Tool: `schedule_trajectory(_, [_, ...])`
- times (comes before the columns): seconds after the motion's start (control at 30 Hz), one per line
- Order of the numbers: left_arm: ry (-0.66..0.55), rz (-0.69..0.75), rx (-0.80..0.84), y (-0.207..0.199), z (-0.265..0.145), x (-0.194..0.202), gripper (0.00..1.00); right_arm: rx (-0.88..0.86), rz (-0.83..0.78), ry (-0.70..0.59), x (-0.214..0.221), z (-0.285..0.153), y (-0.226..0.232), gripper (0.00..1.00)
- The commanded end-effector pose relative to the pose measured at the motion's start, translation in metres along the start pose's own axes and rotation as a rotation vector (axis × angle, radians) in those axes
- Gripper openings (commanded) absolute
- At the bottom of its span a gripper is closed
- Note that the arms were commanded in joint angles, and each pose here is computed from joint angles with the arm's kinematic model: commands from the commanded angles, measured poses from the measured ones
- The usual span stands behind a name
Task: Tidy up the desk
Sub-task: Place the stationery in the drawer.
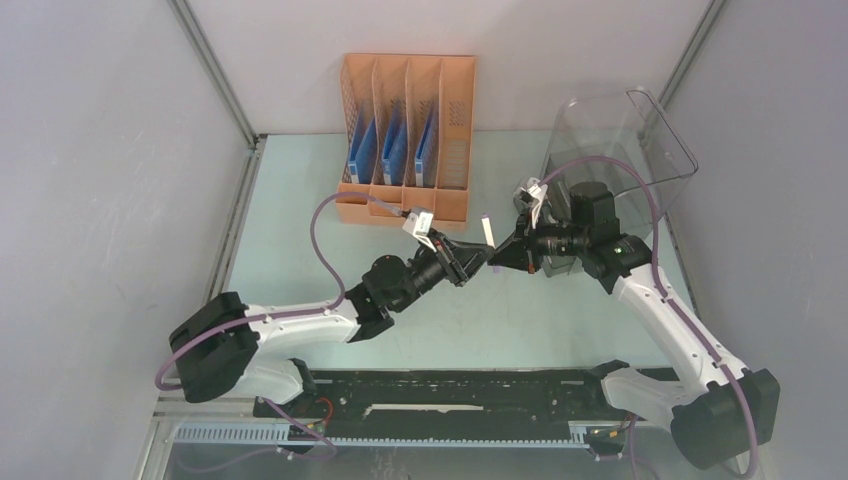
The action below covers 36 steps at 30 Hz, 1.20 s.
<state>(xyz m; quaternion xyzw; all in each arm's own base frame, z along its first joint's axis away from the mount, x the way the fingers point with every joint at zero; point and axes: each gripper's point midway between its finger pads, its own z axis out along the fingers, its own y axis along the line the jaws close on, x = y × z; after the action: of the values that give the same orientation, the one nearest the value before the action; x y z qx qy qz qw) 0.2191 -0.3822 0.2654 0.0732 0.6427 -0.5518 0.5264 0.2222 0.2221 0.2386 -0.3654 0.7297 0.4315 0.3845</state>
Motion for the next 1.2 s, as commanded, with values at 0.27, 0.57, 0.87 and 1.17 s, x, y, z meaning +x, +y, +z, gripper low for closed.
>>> schedule_trajectory(0.27, [-0.051, 0.159, -0.005, -0.014, -0.022, -0.038, 0.73, 0.069, -0.115, -0.018, -0.008, -0.007, -0.008, 0.00])
schedule_trajectory(0.57, [-0.084, 0.303, -0.269, 0.045, -0.070, -0.052, 1.00, 0.274, -0.226, 0.060, -0.001, -0.020, -0.046, 0.00])
schedule_trajectory(0.87, [-0.081, 0.500, -0.662, 0.121, -0.127, -0.064, 1.00, 0.645, -0.192, 0.122, 0.002, -0.041, -0.117, 0.00])
schedule_trajectory(1.17, [-0.094, 0.623, -0.925, 0.169, -0.164, -0.063, 1.00, 0.890, -0.168, 0.217, 0.018, -0.049, -0.166, 0.00])
